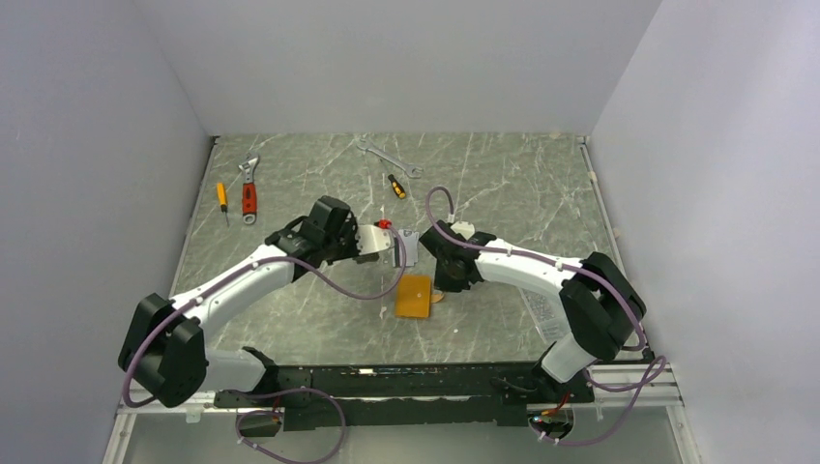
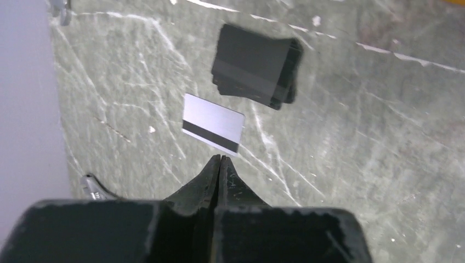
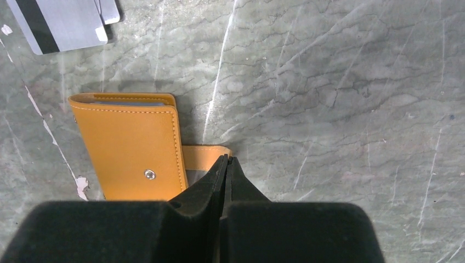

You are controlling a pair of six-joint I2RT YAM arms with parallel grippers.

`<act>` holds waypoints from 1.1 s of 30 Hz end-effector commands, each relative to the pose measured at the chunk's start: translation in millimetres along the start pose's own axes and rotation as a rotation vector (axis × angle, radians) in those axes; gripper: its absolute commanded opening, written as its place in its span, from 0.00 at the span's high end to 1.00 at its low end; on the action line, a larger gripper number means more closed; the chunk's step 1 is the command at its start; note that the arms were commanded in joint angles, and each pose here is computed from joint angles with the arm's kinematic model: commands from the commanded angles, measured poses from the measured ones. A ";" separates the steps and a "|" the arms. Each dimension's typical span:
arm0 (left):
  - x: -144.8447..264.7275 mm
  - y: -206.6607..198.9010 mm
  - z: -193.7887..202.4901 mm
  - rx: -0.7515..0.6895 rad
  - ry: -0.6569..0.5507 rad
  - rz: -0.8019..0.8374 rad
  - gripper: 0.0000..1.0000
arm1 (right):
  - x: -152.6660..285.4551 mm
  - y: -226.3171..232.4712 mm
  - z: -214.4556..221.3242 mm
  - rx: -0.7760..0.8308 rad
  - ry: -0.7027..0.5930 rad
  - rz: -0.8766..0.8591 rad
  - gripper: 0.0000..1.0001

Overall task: Put the credit cards into the card holder
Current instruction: Close the card holder at the center of the board.

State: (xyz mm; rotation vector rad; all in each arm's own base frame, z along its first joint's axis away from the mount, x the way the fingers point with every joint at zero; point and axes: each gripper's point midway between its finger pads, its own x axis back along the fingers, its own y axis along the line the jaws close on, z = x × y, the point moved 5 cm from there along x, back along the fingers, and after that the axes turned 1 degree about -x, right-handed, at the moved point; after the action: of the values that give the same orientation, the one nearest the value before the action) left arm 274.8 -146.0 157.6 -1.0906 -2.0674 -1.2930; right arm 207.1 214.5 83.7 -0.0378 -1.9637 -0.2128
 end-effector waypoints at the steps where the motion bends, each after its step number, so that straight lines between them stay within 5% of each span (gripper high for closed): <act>1: 0.2 14.2 -9.5 -0.070 0.046 -0.034 1.00 | 4.1 2.2 -8.7 -0.002 -0.028 -0.046 1.00; 6: 0.4 16.8 1.0 -0.102 0.153 -0.069 1.00 | 3.3 -1.8 -14.1 -0.002 -0.037 -0.062 1.00; 12: 21.9 53.9 19.3 0.030 0.291 -0.184 1.00 | 2.7 -5.6 -19.1 0.005 -0.051 -0.085 1.00; 16: 20.0 45.4 50.0 0.093 0.484 -0.031 1.00 | 0.5 -3.5 -19.9 0.012 -0.057 -0.106 1.00; 17: 20.5 39.0 54.1 0.115 0.520 0.043 0.97 | 0.5 -2.5 -20.1 0.012 -0.059 -0.114 1.00; 21: 31.7 34.4 51.1 0.100 0.536 0.053 0.56 | -0.4 -2.9 -19.6 0.013 -0.064 -0.132 1.00; 23: 50.2 41.9 32.4 0.068 0.427 -0.026 0.49 | -0.6 -4.6 -19.0 0.016 -0.064 -0.136 1.00; 25: 76.4 50.9 9.3 0.028 0.235 -0.121 0.12 | -0.4 -6.4 -18.8 0.017 -0.068 -0.140 1.00; 26: 96.2 56.8 5.3 0.024 0.161 -0.200 0.02 | -0.8 -7.4 -18.6 0.016 -0.066 -0.143 1.00; 28: 96.8 47.9 18.8 0.025 0.156 -0.211 0.01 | -1.6 -8.1 -18.0 0.013 -0.065 -0.155 1.00; 29: 90.2 27.9 31.8 0.009 0.218 -0.088 0.03 | -2.0 -7.9 -18.5 0.012 -0.066 -0.161 1.00; 30: 84.8 7.4 41.4 0.014 0.278 0.052 0.18 | -2.2 -7.2 -19.2 0.011 -0.068 -0.167 1.00; 31: 83.9 -9.5 47.4 0.043 0.323 0.167 0.05 | -2.3 -6.3 -19.8 0.010 -0.070 -0.174 1.00; 33: 82.2 -22.4 45.6 0.047 0.298 0.206 0.19 | -2.5 -5.3 -20.4 0.008 -0.070 -0.183 1.00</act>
State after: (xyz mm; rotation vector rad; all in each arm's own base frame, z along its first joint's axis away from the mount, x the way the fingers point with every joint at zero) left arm 240.9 -75.6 241.5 -0.7932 -2.0201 -1.3400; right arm 219.4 200.1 78.5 0.0770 -2.0007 -0.2794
